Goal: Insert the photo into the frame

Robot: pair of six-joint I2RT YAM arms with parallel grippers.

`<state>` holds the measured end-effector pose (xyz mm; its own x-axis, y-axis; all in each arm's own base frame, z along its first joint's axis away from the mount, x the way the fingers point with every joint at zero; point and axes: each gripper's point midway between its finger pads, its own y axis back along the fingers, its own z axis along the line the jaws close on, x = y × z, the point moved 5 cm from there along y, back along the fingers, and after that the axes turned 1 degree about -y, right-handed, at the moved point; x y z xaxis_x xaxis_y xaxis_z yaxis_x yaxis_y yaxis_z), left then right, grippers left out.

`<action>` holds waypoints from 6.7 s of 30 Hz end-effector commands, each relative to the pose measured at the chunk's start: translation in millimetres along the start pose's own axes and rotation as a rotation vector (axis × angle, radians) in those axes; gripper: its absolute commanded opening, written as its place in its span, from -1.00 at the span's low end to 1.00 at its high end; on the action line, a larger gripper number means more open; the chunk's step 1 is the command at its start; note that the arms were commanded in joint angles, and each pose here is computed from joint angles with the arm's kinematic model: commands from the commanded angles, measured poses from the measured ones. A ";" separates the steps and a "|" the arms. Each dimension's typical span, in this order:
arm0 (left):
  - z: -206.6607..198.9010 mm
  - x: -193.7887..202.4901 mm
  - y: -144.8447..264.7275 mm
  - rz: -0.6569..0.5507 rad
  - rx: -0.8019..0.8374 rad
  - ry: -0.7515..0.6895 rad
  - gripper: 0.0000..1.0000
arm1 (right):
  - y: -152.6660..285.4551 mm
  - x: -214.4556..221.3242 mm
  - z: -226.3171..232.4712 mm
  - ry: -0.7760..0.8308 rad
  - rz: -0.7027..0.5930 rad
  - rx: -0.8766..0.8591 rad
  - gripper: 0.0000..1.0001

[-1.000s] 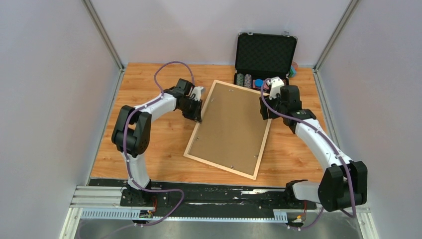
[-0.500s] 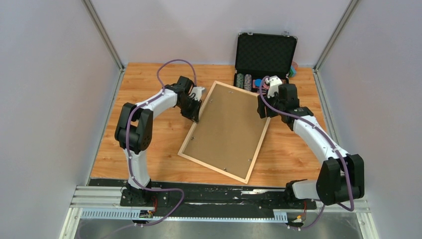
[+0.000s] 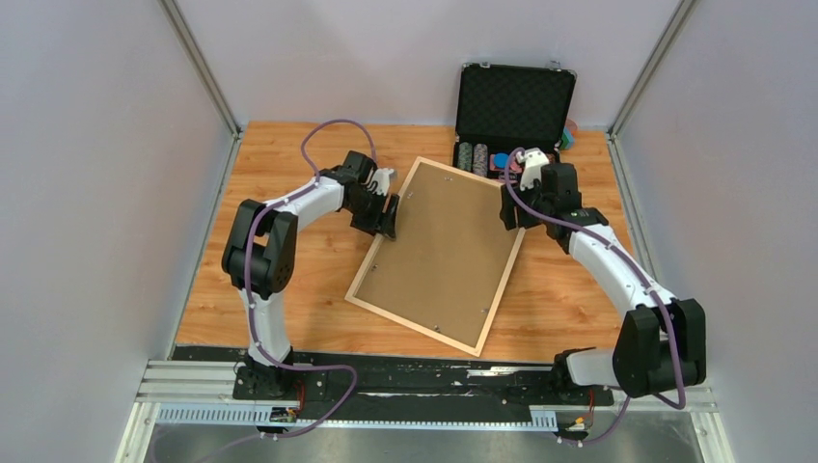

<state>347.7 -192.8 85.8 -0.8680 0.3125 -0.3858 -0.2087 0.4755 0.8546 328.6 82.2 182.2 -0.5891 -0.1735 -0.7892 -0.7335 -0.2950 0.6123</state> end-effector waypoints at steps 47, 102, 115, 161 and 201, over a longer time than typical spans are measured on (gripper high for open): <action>-0.7 -75.5 17.6 -0.237 -0.052 -0.012 0.69 | -46.4 75.8 -49.6 -0.679 0.263 -0.412 -0.64; -4.9 -131.2 -31.8 -0.271 -0.030 -0.202 -0.34 | -37.0 65.8 -53.7 -0.649 0.210 -0.433 -0.91; -10.5 -136.8 -23.4 -0.292 -0.009 -0.201 -0.62 | -37.3 66.2 -54.7 -0.651 0.209 -0.434 -0.92; -20.9 58.0 26.1 0.030 -0.001 -0.296 0.45 | -31.5 60.0 -56.5 -0.630 0.178 -0.446 -0.93; -17.6 60.1 19.5 0.038 -0.043 -0.349 -0.38 | -32.8 61.9 -55.7 -0.632 0.184 -0.459 -0.94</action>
<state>276.9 -173.3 79.8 -0.7125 0.5783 -0.3974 -0.1681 0.4091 0.8969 320.0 29.4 83.7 -0.9103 0.3045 -0.2803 -0.4139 -0.6658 0.6208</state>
